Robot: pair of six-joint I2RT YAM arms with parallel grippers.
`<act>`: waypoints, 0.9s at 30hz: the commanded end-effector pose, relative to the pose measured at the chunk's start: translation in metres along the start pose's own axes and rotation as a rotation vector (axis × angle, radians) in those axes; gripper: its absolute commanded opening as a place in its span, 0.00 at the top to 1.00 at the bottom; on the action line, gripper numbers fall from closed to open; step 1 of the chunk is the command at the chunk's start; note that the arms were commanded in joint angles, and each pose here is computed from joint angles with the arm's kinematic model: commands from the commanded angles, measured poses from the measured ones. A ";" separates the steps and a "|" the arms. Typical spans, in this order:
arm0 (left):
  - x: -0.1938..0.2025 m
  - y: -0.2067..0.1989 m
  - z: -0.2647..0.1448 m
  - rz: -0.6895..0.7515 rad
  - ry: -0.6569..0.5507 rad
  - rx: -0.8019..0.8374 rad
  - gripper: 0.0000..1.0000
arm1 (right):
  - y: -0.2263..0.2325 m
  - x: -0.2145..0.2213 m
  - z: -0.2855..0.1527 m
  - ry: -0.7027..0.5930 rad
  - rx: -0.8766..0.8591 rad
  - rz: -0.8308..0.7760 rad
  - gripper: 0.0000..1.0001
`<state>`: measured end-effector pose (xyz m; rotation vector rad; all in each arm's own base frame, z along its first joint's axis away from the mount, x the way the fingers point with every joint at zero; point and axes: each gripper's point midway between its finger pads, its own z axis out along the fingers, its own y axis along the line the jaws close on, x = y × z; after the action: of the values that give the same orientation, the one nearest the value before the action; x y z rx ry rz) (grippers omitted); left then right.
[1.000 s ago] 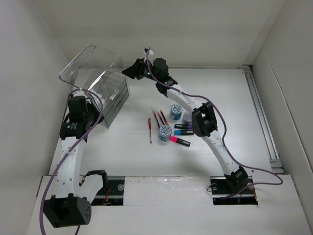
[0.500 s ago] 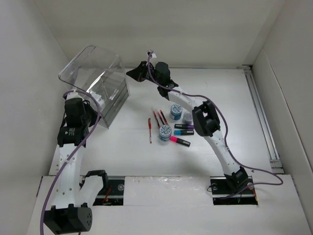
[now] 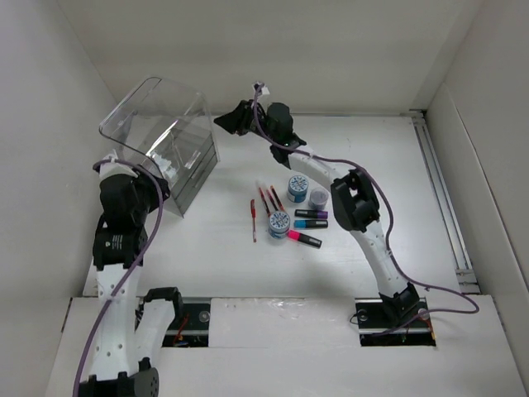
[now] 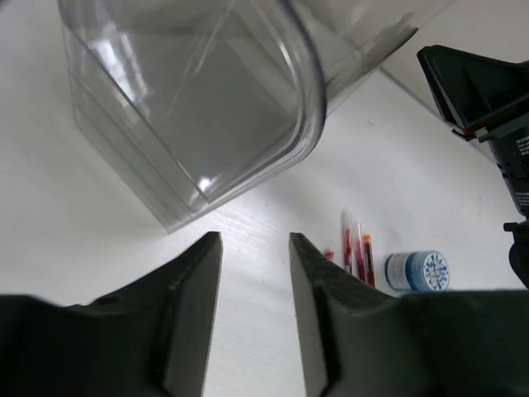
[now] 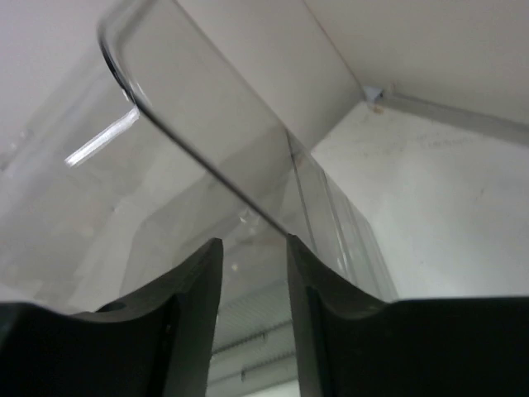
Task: Sort the stationery into containers
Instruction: Open the storage box at the corner of the board.
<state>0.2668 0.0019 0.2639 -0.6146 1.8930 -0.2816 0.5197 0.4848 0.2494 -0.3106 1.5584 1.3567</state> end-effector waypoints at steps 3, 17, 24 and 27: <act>-0.044 -0.004 -0.011 -0.053 -0.188 -0.020 0.60 | 0.015 -0.043 0.020 -0.072 -0.068 -0.072 0.51; -0.071 -0.030 -0.003 -0.073 -0.234 0.064 0.58 | 0.031 -0.041 0.030 -0.092 -0.136 -0.096 0.59; -0.072 -0.033 0.002 -0.063 -0.238 0.078 0.57 | 0.025 -0.021 0.032 -0.072 -0.145 -0.090 0.59; -0.073 -0.028 0.010 -0.065 -0.240 0.045 0.57 | 0.024 -0.020 0.034 -0.080 -0.153 -0.077 0.60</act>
<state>0.2979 0.0159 0.3058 -0.6669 1.7066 -0.2783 0.5455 0.5015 0.2571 -0.3481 1.4753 1.3656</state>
